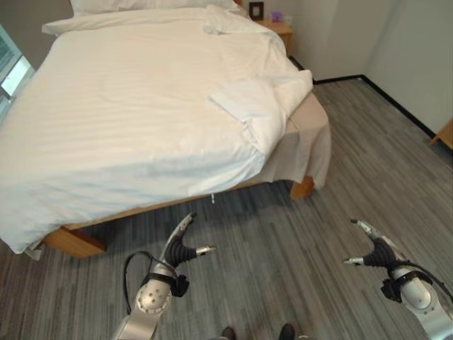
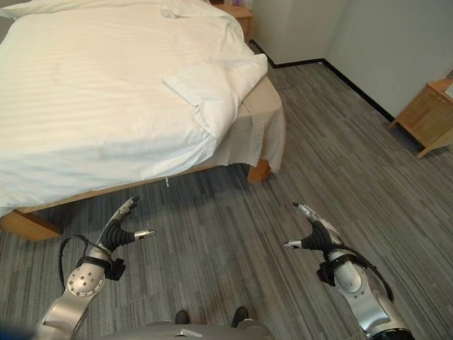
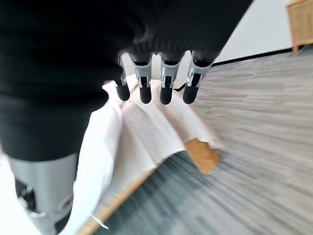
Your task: Making the bed.
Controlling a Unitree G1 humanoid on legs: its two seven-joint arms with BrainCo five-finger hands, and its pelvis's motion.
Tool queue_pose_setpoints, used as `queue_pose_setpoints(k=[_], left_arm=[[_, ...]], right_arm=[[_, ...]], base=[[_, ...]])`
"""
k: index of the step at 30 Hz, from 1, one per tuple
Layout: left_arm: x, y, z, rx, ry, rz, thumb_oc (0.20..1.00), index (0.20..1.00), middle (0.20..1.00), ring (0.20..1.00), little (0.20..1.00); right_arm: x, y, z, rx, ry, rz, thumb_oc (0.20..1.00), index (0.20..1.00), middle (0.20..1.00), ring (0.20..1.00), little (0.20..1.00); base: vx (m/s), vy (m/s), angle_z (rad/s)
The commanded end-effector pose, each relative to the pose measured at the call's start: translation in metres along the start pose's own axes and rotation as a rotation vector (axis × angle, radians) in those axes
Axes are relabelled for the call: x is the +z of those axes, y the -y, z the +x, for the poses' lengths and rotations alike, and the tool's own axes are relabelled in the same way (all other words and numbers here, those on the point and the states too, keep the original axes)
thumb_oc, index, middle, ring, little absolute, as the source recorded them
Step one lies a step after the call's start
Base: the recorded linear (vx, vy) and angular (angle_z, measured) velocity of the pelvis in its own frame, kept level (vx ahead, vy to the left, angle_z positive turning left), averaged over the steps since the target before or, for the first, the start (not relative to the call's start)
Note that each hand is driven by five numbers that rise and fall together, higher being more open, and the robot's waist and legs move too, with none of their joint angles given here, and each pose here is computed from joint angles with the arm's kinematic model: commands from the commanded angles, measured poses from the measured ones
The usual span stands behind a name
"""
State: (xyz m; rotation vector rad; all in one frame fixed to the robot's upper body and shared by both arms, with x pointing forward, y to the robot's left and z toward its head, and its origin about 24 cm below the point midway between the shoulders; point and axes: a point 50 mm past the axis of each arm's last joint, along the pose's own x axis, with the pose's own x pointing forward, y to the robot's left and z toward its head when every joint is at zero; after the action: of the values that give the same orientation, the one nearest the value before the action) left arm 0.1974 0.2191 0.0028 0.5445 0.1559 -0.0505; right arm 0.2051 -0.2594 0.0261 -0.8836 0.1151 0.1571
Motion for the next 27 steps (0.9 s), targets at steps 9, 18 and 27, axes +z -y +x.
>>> queue_pose_setpoints(k=[9, 18, 27], left_arm=[[0.016, -0.009, 0.007, 0.037, 0.083, -0.094, 1.0, 1.0, 1.0, 1.0, 1.0], [0.028, -0.01, 0.001, -0.009, 0.136, -0.107, 1.0, 1.0, 1.0, 1.0, 1.0], [0.035, -0.002, 0.007, -0.009, 0.171, -0.143, 1.0, 1.0, 1.0, 1.0, 1.0]], right_arm=[[0.009, 0.006, 0.003, -0.085, 0.04, 0.092, 1.0, 1.0, 1.0, 1.0, 1.0], [0.009, 0.005, -0.016, -0.106, 0.033, 0.115, 1.0, 1.0, 1.0, 1.0, 1.0], [0.004, 0.01, -0.021, -0.101, 0.015, 0.056, 1.0, 1.0, 1.0, 1.0, 1.0]], base=[[-0.01, 0.017, -0.1], [0.15, -0.022, -0.18], [0.36, -0.304, 0.38]])
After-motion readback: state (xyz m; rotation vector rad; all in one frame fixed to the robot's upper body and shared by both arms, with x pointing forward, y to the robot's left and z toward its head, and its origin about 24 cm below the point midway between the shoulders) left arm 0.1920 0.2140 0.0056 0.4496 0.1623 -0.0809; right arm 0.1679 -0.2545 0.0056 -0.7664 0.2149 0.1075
